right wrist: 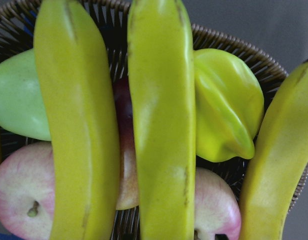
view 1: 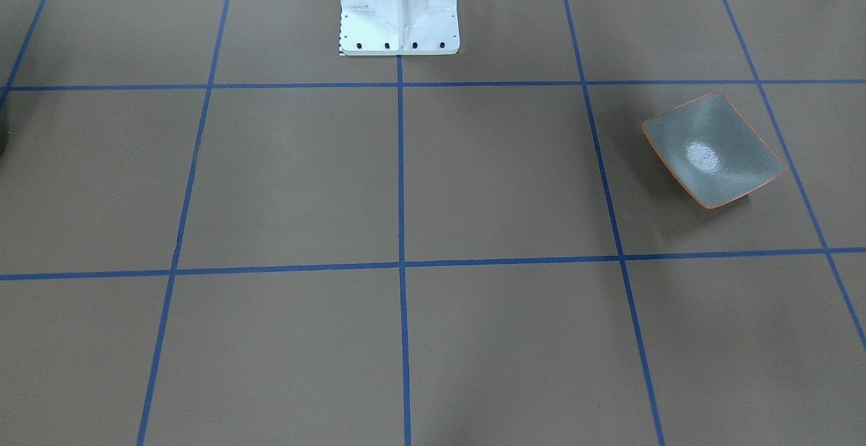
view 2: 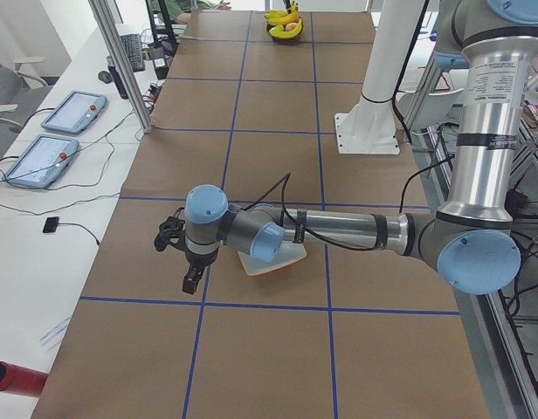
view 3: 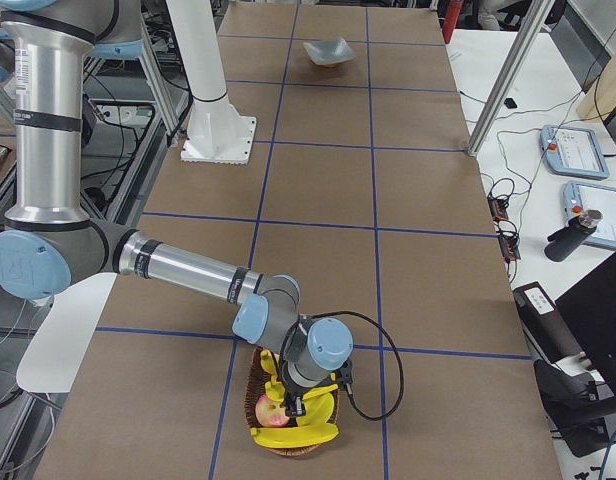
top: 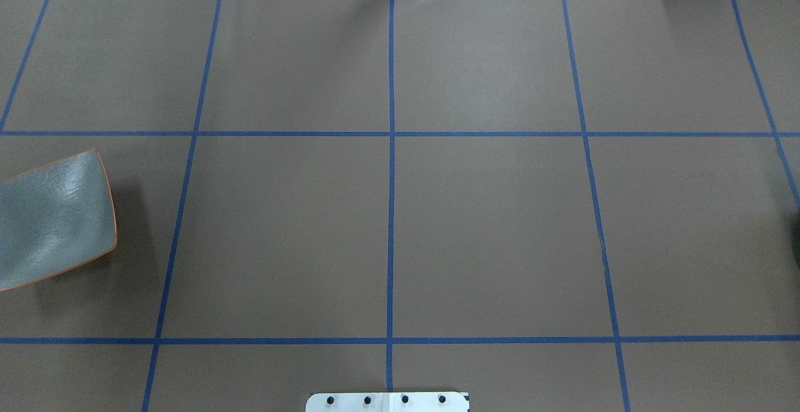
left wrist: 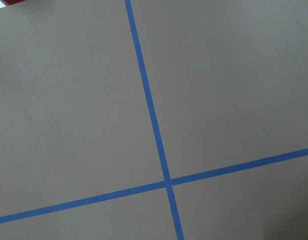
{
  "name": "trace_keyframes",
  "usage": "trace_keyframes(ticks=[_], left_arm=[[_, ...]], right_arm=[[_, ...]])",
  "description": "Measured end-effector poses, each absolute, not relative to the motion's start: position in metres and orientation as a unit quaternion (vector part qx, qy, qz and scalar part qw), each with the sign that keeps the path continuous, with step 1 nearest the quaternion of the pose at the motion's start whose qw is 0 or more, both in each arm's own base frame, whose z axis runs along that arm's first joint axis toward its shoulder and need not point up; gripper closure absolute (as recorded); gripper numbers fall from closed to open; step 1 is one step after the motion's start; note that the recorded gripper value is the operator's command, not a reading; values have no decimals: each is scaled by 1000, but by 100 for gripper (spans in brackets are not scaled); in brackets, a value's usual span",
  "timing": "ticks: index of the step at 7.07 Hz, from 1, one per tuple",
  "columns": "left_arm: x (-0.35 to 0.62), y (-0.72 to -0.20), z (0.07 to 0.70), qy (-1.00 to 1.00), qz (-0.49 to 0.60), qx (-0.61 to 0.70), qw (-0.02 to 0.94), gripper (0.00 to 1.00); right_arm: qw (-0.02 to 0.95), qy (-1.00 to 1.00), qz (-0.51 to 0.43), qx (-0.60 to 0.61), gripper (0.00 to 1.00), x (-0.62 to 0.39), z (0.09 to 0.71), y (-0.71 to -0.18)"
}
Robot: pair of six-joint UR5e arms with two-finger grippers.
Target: Transfer all bananas from basket to plate
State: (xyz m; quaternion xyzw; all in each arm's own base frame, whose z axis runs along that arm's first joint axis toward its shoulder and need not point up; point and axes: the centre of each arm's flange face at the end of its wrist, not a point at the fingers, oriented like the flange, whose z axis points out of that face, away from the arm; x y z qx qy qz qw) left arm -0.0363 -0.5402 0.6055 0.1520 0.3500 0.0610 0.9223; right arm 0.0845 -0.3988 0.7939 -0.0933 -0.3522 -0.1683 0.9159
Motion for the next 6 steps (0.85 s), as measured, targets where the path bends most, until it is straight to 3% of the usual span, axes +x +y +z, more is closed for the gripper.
trace_keyframes(ticks=[6], left_arm=[[-36,-540,608,350,62,150,922,0]], right_arm=[[913,-355,-176,-100,42,73,797,-402]])
